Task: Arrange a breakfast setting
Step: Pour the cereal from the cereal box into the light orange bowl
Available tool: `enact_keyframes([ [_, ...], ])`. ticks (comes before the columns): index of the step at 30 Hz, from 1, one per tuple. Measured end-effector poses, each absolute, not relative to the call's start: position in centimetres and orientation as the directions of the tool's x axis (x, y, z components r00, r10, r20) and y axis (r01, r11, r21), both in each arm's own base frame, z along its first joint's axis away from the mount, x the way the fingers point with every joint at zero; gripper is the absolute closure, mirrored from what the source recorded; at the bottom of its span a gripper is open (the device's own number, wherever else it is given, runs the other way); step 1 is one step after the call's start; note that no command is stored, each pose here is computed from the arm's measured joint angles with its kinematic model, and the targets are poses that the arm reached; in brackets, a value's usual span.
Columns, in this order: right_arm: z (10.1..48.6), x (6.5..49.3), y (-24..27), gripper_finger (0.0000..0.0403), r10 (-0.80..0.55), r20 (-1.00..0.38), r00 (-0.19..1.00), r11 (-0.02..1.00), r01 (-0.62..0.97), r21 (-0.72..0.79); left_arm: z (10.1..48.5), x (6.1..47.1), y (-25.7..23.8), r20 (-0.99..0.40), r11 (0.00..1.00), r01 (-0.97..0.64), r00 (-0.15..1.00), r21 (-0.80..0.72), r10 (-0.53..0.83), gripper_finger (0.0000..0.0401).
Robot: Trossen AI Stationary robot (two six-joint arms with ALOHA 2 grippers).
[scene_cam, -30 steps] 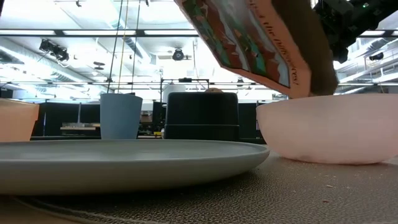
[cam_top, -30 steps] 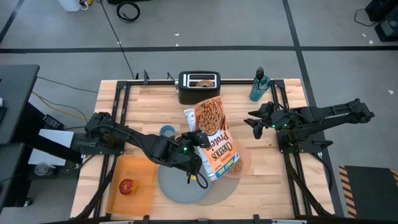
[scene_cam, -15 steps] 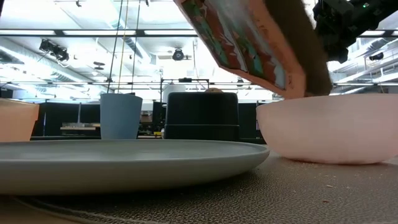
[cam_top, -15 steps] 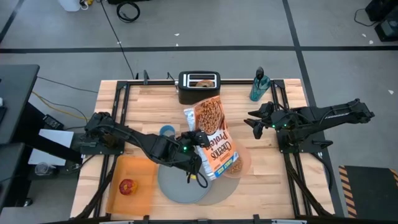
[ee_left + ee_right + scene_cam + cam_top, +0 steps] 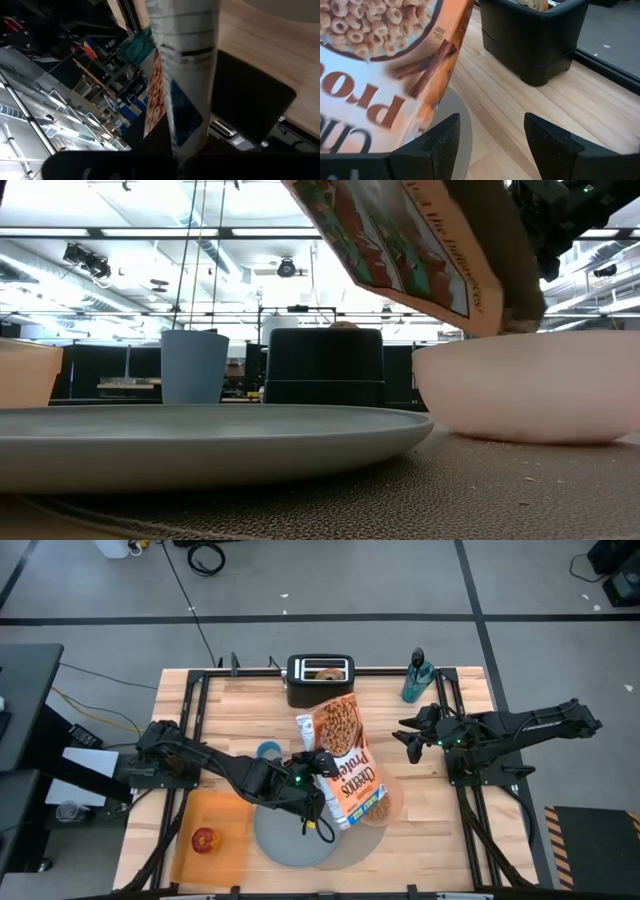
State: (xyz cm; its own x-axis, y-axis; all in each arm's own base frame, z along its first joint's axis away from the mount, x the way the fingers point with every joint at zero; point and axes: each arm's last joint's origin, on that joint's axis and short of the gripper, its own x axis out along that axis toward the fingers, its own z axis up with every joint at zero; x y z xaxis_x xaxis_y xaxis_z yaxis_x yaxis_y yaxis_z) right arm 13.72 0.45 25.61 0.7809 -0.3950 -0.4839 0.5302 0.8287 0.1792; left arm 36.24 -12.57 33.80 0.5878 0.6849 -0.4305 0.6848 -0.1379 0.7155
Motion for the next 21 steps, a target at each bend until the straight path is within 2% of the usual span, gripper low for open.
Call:
enact_keyframes([
  [21, 25.46, 13.9, 0.47, 0.0175, -0.395, -0.493, 0.775, 0.829, 0.532, 0.172, 33.72, 36.24, -12.09, -0.433, -0.117, 0.687, 0.571, 0.717, 0.698, 0.039],
])
